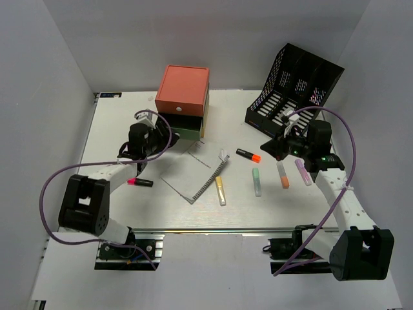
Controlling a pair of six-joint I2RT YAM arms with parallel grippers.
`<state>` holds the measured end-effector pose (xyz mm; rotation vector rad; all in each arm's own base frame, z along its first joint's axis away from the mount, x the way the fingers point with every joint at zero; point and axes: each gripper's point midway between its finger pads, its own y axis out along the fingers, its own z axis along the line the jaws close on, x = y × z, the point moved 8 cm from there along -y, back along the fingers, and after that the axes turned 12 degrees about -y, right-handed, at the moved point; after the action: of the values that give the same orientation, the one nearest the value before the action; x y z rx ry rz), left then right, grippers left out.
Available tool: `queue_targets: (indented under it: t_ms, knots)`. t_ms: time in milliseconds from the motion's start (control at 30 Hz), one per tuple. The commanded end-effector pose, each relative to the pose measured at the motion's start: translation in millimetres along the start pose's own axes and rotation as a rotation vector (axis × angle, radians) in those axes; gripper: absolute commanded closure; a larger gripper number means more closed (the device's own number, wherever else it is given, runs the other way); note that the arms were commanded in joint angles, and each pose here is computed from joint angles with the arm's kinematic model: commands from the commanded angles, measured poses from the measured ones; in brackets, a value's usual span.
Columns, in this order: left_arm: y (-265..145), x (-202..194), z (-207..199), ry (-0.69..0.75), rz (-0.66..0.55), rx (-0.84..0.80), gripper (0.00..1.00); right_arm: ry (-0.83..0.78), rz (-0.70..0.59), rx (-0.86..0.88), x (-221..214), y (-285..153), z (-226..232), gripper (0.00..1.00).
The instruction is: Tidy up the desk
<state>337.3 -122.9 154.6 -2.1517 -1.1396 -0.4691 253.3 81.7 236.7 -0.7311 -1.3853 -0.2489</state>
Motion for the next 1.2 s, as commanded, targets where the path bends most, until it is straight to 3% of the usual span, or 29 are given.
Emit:
queue_targets:
  t_ms: [0, 133, 167, 200, 233, 333, 367, 400, 467, 500, 600, 700, 800, 900, 933, 1067, 1100, 1167]
  knots:
    - [-27.9, 15.7, -22.1, 0.021, -0.010, -0.012, 0.37, -0.036, -0.018, 0.018, 2.7, -1.0, -0.1, 1.00]
    - [-60.5, 14.7, -29.0, -0.028, -0.028, 0.022, 0.61, -0.045, -0.016, 0.014, 2.5, -1.7, -0.3, 1.00]
    - [-68.1, 14.4, -31.2, -0.040, -0.033, 0.023, 0.76, -0.049, -0.014, 0.013, 2.4, -2.0, -0.2, 1.00]
    - [-76.5, 5.5, -23.8, -0.070, -0.003, 0.074, 0.84, -0.058, -0.012, 0.015, 2.0, -1.8, -0.1, 1.00]
    - [-89.1, 7.1, -30.4, -0.102, -0.025, 0.061, 0.90, -0.064, -0.011, 0.021, 2.7, -1.4, -0.3, 0.88]
    - [-111.2, -2.2, -26.9, -0.199, 0.002, 0.153, 0.93, -0.066, 0.013, 0.076, 0.0, -0.3, 2.3, 0.59]
    - [-117.6, -8.8, -21.8, -0.220, 0.036, 0.204, 0.93, -0.077, 0.015, 0.093, 1.1, 0.8, 1.9, 0.50]
    - [-121.3, -10.8, -21.8, -0.230, 0.048, 0.213, 0.86, -0.078, 0.019, 0.103, 1.2, 1.3, 2.8, 0.49]
    - [-130.9, -18.0, -23.3, -0.246, 0.090, 0.202, 0.56, -0.081, 0.020, 0.117, 1.5, 1.5, 4.8, 0.48]
    - [-132.5, -25.5, -19.6, -0.251, 0.120, 0.195, 0.43, -0.087, 0.018, 0.132, 1.2, 2.6, 7.2, 0.50]
    - [-142.0, -31.9, -21.6, -0.244, 0.149, 0.155, 0.31, -0.092, 0.041, 0.179, 5.6, 11.2, 17.5, 0.63]
    - [-148.5, -18.9, -20.4, -0.117, 0.084, 0.222, 0.26, -0.117, 0.124, 0.231, 9.6, 28.7, 35.6, 0.70]
    - [-151.9, -1.3, -25.4, 0.001, 0.055, 0.241, 0.23, -0.152, 0.239, 0.219, 2.5, 44.6, 49.9, 0.67]
    - [-150.9, 2.9, -32.6, 0.103, 0.072, 0.184, 0.23, -0.152, 0.379, 0.109, -6.2, 42.8, 39.6, 0.55]
    - [-151.0, 4.7, -31.4, 0.129, 0.059, 0.188, 0.22, -0.155, 0.407, 0.079, -9.4, 40.3, 35.6, 0.47]
    - [-153.2, 19.1, -29.0, 0.240, -0.078, 0.187, 0.18, -0.154, 0.542, -0.072, -32.8, 29.4, 24.8, 0.35]
    - [-156.9, 25.4, -28.6, 0.261, -0.137, 0.204, 0.18, -0.147, 0.562, -0.075, -38.4, 28.1, 25.6, 0.20]
    - [-160.6, 36.3, -28.2, 0.282, -0.220, 0.224, 0.17, -0.103, 0.610, -0.098, -51.9, 25.9, 25.9, 0.13]
